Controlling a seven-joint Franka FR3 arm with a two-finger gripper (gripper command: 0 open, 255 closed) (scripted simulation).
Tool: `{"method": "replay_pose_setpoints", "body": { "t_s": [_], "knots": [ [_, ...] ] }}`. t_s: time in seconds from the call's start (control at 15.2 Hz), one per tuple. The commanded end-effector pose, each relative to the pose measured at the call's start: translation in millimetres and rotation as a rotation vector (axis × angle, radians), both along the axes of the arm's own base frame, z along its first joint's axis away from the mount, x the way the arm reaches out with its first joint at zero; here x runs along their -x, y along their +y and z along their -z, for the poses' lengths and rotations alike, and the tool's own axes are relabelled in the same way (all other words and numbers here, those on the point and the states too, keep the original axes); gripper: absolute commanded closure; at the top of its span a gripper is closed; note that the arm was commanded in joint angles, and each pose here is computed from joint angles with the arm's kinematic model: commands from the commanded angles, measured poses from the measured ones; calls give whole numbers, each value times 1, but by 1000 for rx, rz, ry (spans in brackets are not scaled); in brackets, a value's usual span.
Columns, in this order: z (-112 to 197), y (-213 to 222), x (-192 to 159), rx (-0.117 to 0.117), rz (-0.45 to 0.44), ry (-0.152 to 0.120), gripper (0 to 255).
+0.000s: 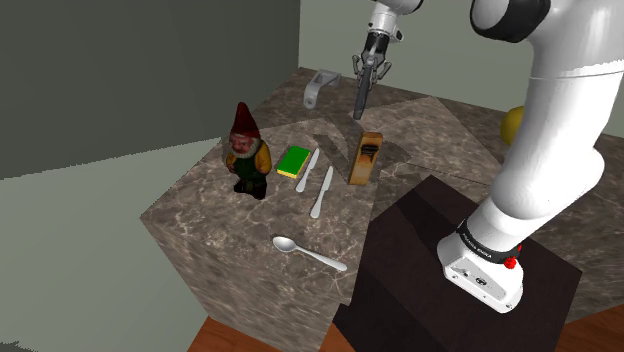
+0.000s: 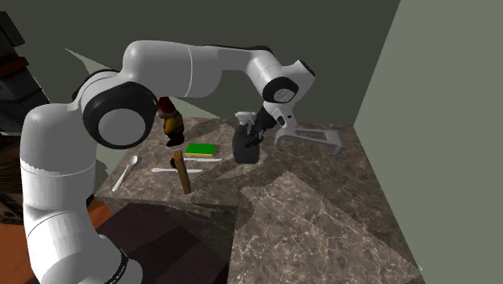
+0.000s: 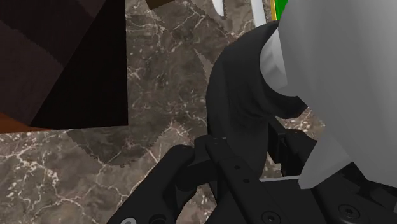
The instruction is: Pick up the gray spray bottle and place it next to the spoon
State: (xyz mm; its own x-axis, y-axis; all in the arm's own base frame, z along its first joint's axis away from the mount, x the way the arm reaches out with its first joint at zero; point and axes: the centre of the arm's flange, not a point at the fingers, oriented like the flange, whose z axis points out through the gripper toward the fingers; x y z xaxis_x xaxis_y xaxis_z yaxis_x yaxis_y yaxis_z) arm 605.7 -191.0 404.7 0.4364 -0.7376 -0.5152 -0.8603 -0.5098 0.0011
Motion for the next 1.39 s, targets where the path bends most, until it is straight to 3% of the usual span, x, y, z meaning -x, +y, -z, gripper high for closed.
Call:
{"method": "replay_pose_setpoints", "body": {
  "t_s": [0.0,1.32],
  "knots": [
    [-10,19,20,-1,0,0,255],
    [-107,194,192,-1,0,0,255]
  ]
}}
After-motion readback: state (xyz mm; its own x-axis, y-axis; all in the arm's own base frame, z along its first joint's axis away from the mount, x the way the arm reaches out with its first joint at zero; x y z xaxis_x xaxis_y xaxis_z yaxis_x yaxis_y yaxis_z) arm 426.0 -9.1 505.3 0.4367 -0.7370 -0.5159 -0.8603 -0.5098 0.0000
